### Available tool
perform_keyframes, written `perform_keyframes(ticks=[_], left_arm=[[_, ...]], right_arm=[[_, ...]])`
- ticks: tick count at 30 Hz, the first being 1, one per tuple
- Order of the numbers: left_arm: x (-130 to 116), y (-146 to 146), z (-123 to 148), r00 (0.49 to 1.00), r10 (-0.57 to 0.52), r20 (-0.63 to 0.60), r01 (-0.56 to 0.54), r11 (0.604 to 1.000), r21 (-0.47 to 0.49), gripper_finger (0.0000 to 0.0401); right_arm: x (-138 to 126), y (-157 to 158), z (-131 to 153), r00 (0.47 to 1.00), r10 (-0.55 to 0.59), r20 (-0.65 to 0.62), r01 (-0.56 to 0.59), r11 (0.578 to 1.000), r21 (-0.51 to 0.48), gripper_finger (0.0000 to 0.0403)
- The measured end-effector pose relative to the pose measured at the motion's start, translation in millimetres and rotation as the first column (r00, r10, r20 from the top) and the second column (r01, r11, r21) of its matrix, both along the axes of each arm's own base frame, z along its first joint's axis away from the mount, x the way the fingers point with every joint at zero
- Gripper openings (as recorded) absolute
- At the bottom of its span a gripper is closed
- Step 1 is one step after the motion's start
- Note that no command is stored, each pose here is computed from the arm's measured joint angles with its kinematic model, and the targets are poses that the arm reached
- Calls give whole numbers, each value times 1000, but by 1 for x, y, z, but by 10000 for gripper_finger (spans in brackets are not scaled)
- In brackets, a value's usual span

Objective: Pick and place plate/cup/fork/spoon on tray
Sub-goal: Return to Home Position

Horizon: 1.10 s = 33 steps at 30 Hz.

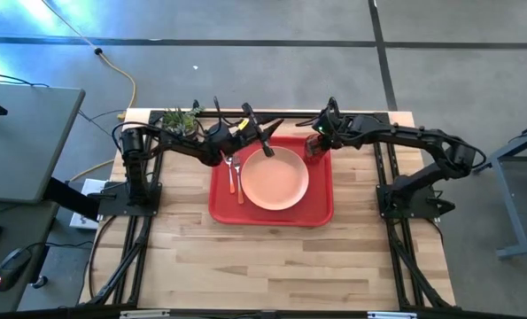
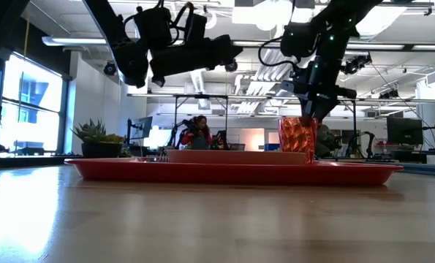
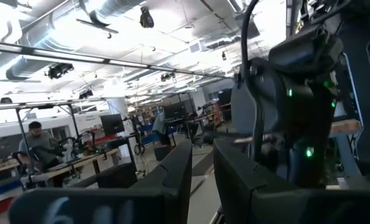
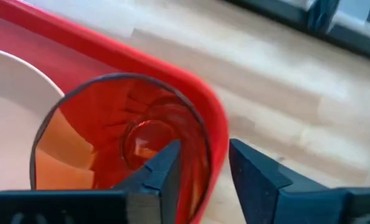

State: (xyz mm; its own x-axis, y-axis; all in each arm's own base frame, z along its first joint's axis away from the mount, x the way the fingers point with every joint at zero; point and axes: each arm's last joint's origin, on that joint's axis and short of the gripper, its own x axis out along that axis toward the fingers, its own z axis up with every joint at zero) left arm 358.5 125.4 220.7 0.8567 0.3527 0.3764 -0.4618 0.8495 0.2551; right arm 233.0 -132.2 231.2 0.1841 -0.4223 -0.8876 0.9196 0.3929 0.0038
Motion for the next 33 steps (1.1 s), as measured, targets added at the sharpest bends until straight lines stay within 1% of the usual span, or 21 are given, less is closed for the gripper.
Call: perform_keyframes(ticks=[3,6,8,10,12,15,17,18,20,22,23,24,26,27,28,29,31,33], left_arm=[[-6,-2,-6,1000,8,9,-8,1000,-8,60],[-24,-7,-7,996,6,90,-5,1000,-5,56],[-38,-8,-9,995,11,97,-11,1000,-6,50],[-51,-9,-4,996,21,82,-21,1000,-8,43],[-64,-12,4,993,20,119,-19,1000,-9,35],[-82,-18,5,994,-23,106,25,1000,-18,24],[-91,-23,6,991,-68,113,70,997,-18,17],[-95,-25,6,989,-85,122,89,995,-35,14],[-99,-29,3,983,-118,141,134,986,-103,8],[-102,-33,-6,982,-143,126,163,973,-165,3],[-103,-35,-10,982,-150,113,169,970,-178,1],[-105,-38,-14,982,-157,103,175,967,-186,1],[-110,-43,-22,983,-169,76,182,962,-205,1],[-114,-47,-26,982,-176,72,188,957,-220,1],[-120,-50,-29,980,-183,73,196,951,-241,0],[-125,-52,-30,979,-190,78,204,945,-256,0],[-138,-59,-34,977,-201,73,214,939,-270,1],[-152,-66,-40,979,-197,45,202,940,-276,0]], right_arm=[[-3,9,12,998,64,-19,-66,995,-75,137],[-12,25,31,993,114,-20,-116,979,-169,139],[-21,39,47,988,153,-6,-150,960,-237,135],[-31,55,65,978,206,34,-186,933,-308,129],[-42,70,80,962,254,100,-200,905,-376,121],[-56,91,92,917,337,214,-206,858,-470,105],[-60,104,88,865,407,292,-217,831,-513,90],[-61,109,84,834,445,325,-228,816,-531,82],[-59,122,66,760,532,374,-264,778,-570,63],[-55,133,43,671,633,387,-326,720,-612,40],[-53,138,32,610,693,384,-366,677,-639,28],[-53,143,22,539,755,373,-412,623,-665,15],[-53,153,5,386,857,342,-490,505,-711,5],[-55,157,-3,338,880,334,-518,470,-715,6],[-57,160,-10,314,888,335,-537,458,-709,7],[-59,162,-13,306,886,347,-548,462,-698,8],[-63,164,-13,301,879,369,-555,476,-682,3],[-67,166,-13,292,883,368,-567,469,-677,1]])
